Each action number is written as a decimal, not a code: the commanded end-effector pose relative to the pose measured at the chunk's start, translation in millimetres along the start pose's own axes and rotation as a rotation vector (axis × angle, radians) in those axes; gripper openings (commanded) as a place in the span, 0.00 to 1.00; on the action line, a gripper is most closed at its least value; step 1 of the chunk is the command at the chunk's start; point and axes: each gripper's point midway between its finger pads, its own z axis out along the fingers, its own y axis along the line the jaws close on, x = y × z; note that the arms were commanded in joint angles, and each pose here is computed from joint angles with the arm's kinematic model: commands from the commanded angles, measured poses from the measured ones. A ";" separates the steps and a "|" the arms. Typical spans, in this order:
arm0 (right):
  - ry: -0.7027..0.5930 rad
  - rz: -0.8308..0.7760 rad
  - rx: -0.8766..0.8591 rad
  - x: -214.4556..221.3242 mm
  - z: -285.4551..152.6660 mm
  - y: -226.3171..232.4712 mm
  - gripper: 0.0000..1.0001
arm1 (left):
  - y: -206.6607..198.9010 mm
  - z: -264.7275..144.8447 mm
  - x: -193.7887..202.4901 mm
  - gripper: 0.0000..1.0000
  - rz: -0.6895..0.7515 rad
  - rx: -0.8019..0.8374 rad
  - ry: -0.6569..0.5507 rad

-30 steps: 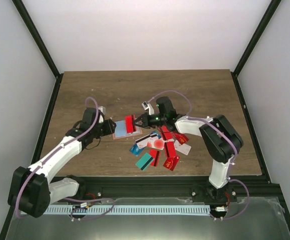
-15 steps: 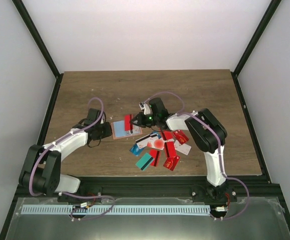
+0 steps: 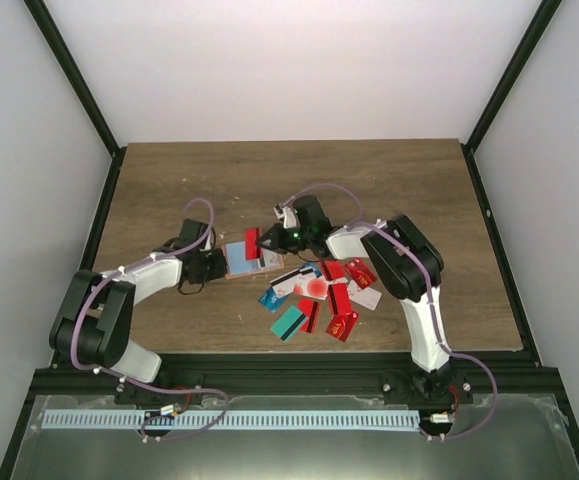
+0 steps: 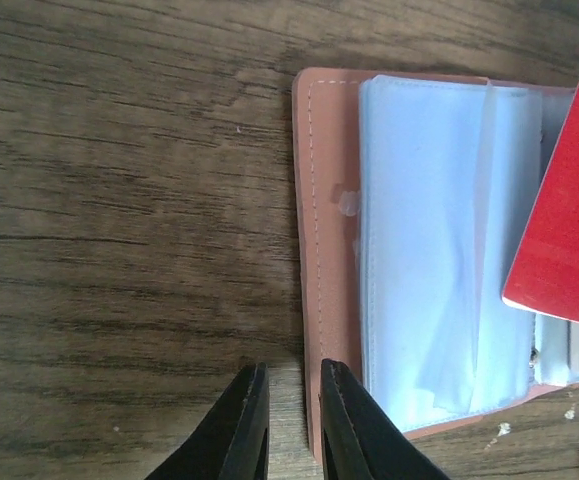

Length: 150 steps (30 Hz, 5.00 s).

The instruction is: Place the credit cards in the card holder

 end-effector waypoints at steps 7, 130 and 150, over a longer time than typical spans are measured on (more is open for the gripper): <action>0.038 0.015 -0.010 8.8 16.5 2.8 0.01 | -6.2 9.7 -3.4 0.15 0.019 0.040 0.010; 0.152 -0.423 0.400 -1.6 37.2 43.1 0.56 | -5.4 -21.2 -15.6 0.15 0.058 0.007 -0.019; 0.119 -0.553 0.591 5.4 58.0 31.5 0.44 | -2.1 -20.0 -10.8 0.15 0.061 0.001 -0.013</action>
